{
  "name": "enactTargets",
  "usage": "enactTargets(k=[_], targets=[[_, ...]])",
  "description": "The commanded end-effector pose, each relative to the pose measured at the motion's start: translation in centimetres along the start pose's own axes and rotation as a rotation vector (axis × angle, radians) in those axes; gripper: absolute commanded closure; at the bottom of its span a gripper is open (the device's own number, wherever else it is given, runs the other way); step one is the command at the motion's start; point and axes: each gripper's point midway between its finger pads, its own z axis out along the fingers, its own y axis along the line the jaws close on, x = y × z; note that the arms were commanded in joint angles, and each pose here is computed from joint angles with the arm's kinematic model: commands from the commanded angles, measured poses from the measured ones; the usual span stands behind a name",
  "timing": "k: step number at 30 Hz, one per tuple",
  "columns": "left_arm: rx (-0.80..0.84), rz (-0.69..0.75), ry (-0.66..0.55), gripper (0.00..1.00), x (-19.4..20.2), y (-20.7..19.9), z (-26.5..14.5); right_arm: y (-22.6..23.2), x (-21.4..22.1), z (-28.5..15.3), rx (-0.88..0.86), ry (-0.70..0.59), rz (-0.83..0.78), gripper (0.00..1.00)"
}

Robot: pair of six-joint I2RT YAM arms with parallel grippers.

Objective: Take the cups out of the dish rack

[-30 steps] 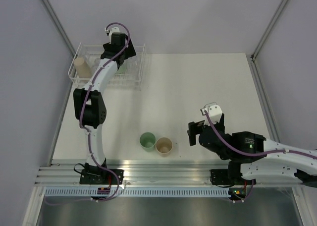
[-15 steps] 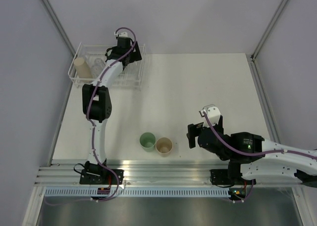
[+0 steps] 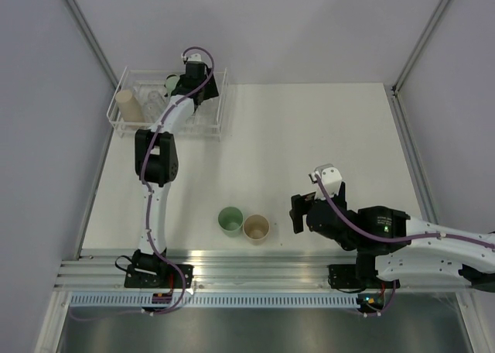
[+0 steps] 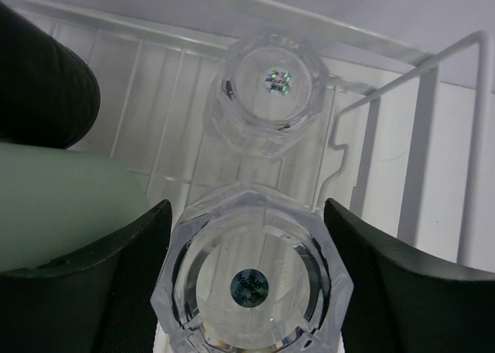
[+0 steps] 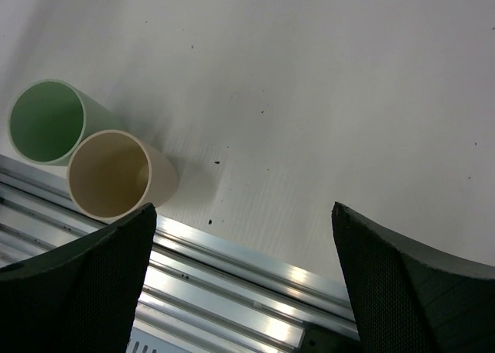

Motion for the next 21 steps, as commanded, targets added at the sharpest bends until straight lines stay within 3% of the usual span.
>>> enactTargets(k=[1,3,4,7,8,15,21], targets=[[0.054,0.022,-0.029,0.42,-1.1,-1.4,0.0,0.4,0.0,0.1,-0.013,-0.003,0.029,0.02],[0.069,0.023,-0.022,0.55,-1.1,-1.6,-0.7,0.5,-0.1,0.2,-0.009,-0.004,0.021,0.02],[0.066,0.021,-0.017,0.71,-1.0,-1.5,-1.0,0.4,-0.1,0.3,-0.004,-0.003,0.016,0.02],[0.062,0.025,-0.044,0.95,-2.6,-1.4,-2.8,0.7,-0.1,0.5,-0.007,-0.008,0.010,0.02],[0.048,0.025,-0.057,0.97,-3.2,-1.1,-3.3,0.7,-0.1,0.6,-0.005,-0.007,-0.001,0.02],[0.008,0.011,-0.213,0.98,-10.5,-0.6,-10.2,1.1,-0.8,1.0,-0.007,-0.047,0.002,0.02],[0.028,-0.071,-0.444,0.98,-17.9,-0.6,-19.2,1.4,-1.9,1.2,-0.014,-0.104,0.020,0.02]])
